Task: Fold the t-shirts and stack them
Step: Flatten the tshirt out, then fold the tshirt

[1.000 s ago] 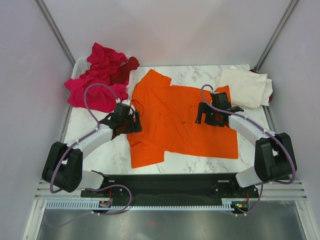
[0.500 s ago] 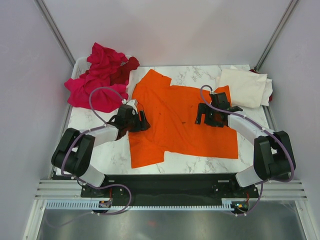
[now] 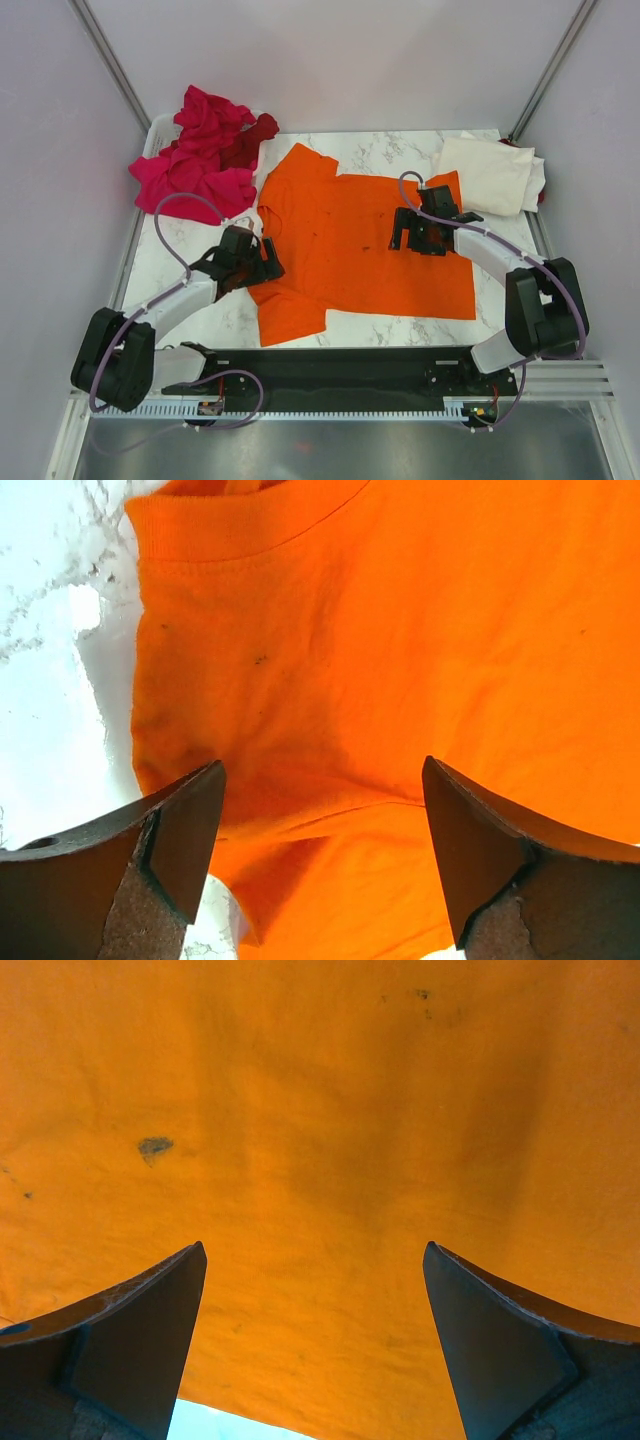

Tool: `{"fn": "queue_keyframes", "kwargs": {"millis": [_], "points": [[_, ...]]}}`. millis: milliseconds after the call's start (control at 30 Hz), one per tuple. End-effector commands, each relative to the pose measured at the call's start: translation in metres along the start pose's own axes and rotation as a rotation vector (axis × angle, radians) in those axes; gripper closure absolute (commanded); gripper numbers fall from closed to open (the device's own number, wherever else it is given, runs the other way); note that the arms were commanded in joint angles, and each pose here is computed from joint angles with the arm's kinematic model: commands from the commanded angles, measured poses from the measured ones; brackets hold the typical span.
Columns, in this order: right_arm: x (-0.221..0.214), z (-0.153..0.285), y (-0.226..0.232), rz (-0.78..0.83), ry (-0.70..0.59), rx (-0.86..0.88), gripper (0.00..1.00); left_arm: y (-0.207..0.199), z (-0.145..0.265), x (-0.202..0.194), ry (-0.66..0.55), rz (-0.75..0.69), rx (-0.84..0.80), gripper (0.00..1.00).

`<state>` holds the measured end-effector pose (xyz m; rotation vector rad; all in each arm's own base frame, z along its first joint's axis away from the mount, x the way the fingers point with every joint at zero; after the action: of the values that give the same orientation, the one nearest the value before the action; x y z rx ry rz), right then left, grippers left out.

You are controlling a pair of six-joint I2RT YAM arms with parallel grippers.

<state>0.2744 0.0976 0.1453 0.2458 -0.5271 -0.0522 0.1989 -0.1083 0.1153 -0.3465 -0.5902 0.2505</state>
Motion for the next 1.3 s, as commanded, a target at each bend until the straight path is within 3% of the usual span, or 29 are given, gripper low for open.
{"fn": "queue_keyframes", "kwargs": {"millis": [0, 33, 67, 167, 267, 467, 633, 900, 1167, 1267], "points": [[0.007, 0.001, 0.005, 0.013, -0.03, 0.027, 0.02, -0.025, 0.02, 0.034, -0.118, 0.031, -0.075, 0.13], [0.007, 0.002, 0.005, 0.012, -0.033, 0.024, 0.02, -0.032, 0.028, 0.044, -0.148, 0.006, -0.097, 0.01], [0.007, 0.003, 0.004, 0.015, -0.037, 0.021, 0.02, -0.026, 0.041, 0.036, -0.09, 0.004, -0.051, 0.0], [0.006, 0.005, 0.004, 0.016, -0.045, 0.017, 0.02, -0.031, 0.065, 0.043, -0.131, 0.008, -0.066, 0.0], [0.005, 0.007, 0.004, 0.016, -0.048, 0.018, 0.02, -0.027, 0.079, 0.034, -0.093, 0.032, -0.06, 0.0], [0.008, 0.008, 0.006, 0.017, -0.056, 0.027, 0.02, -0.022, 0.078, -0.024, 0.206, 0.047, -0.086, 0.0], [0.006, 0.008, 0.005, 0.015, -0.052, 0.026, 0.02, -0.024, 0.077, -0.059, 0.289, 0.054, -0.002, 0.0], [0.001, 0.014, 0.004, 0.013, -0.052, 0.026, 0.02, -0.01, 0.065, -0.086, 0.314, 0.1, 0.069, 0.04], [-0.008, 0.017, 0.001, -0.003, -0.039, 0.006, 0.02, -0.005, 0.052, -0.105, 0.354, 0.02, 0.157, 0.05], [-0.01, 0.019, 0.0, -0.002, -0.04, 0.0, 0.02, -0.007, 0.049, -0.108, 0.357, 0.008, 0.162, 0.12]]}}
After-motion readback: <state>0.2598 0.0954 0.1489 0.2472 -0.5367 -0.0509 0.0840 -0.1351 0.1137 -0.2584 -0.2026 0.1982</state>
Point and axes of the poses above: each gripper's point midway between its finger pads, its own z axis back along the fingers, its own y axis along the line the jaws close on, x = y × z, the point moved 10 cm from there along z, back along the fingers, and after that the axes turned 3 degrees about z, right-handed, at the moved point
